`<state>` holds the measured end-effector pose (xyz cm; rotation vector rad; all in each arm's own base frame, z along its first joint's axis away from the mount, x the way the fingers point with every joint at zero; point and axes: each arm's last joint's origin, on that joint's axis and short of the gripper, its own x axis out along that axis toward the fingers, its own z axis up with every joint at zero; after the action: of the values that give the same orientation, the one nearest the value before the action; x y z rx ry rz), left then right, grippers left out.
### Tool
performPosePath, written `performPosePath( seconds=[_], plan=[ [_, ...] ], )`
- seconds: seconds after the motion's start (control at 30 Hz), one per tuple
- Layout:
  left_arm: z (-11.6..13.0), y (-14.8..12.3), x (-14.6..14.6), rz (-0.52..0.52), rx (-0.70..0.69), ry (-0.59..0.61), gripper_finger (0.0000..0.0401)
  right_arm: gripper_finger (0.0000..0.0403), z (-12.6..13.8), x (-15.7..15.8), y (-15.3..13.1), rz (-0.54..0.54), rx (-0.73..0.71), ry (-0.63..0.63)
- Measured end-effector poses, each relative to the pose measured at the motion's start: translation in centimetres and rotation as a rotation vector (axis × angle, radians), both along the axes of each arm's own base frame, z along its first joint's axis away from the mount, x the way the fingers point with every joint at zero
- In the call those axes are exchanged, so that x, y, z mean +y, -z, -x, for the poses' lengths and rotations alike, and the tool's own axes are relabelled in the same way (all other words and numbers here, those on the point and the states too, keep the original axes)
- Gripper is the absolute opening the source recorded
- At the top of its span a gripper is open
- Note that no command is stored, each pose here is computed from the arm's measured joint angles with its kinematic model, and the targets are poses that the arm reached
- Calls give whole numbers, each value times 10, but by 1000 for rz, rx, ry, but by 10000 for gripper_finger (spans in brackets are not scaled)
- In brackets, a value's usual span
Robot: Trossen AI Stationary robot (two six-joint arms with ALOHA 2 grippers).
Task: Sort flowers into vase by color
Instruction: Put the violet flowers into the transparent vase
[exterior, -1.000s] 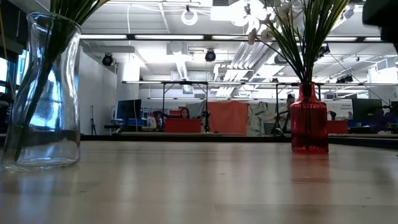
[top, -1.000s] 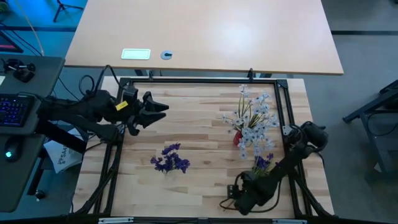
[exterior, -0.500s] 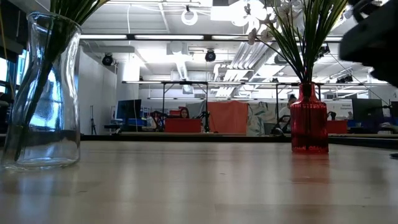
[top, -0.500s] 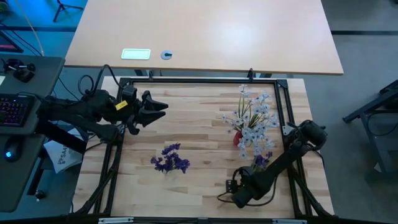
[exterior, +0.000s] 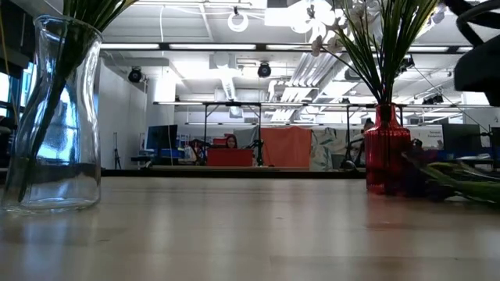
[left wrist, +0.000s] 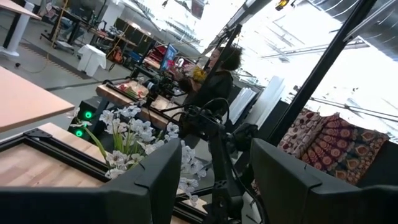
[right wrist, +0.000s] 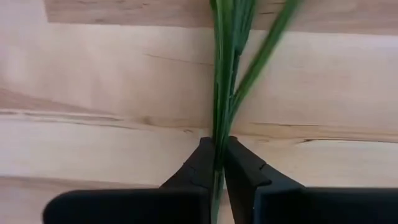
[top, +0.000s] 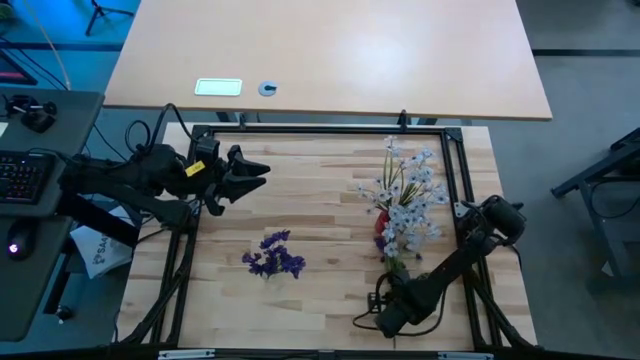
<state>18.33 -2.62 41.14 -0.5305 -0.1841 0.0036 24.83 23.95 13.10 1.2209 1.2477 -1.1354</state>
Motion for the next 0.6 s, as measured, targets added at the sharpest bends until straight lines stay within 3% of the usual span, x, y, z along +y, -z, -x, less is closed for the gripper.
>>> performPosePath(
  seconds=[0.13, 0.33, 0.47, 0.6],
  plan=[
    [0, 0, 0, 2, -1, -6, 182, 7, 15, 14, -21, -33, -1, -62],
    [1, 0, 0, 10, -4, -6, 182, 3, 48, 40, -80, -160, -61, -280],
    [1, -1, 1, 11, -6, -17, 182, 2, 56, 52, -114, -297, -234, -481],
    [1, -4, 1, 18, -37, -19, 182, 1, 41, 59, -122, -378, -423, -689]
  ],
)
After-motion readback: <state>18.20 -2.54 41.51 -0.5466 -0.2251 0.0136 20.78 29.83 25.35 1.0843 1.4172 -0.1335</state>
